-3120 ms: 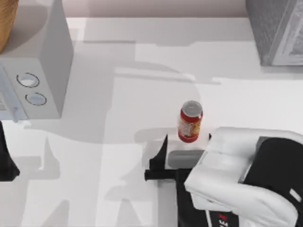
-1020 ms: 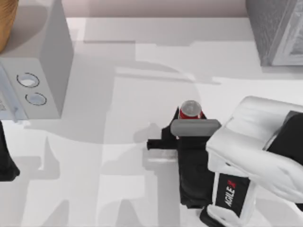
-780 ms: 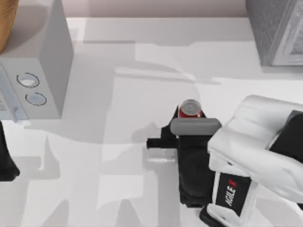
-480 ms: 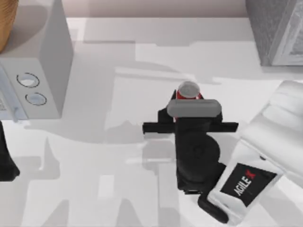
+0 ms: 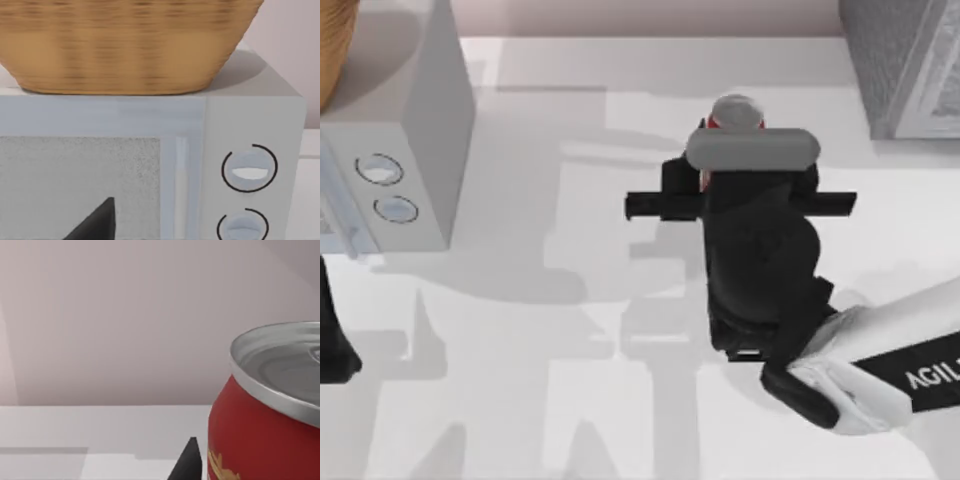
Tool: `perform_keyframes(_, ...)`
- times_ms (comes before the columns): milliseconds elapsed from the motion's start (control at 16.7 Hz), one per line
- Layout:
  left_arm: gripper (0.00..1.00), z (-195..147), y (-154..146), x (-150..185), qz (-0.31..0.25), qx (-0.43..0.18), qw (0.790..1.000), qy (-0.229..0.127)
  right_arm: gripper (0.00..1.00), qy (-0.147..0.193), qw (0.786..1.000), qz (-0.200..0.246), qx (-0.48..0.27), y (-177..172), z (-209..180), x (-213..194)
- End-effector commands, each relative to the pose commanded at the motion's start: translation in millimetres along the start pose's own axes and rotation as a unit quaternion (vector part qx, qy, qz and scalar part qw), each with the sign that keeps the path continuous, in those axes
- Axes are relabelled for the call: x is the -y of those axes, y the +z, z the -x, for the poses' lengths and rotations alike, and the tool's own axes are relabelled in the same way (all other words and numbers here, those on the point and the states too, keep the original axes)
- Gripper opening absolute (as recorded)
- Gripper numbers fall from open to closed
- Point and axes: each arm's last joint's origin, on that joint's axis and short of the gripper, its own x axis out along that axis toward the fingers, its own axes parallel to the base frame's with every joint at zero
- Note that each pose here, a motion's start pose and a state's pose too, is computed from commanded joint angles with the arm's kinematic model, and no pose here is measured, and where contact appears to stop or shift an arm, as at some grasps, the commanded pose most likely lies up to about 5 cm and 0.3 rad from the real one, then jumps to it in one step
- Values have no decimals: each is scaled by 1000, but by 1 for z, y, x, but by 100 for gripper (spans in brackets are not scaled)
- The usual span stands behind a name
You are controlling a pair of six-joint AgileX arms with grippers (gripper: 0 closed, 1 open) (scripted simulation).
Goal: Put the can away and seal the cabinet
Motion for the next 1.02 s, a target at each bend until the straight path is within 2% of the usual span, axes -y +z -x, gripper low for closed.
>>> perform_keyframes(540,100,0,0,0,0,0,1000,0,0,-1,1000,-2,1,16,0,8)
perform_keyframes(780,100,0,0,0,0,0,1000,0,0,0,1000,0,-1,41,-1,44)
perform_keyframes(1020,100,0,0,0,0,0,1000,0,0,0,1000,2,-3,70,11,103)
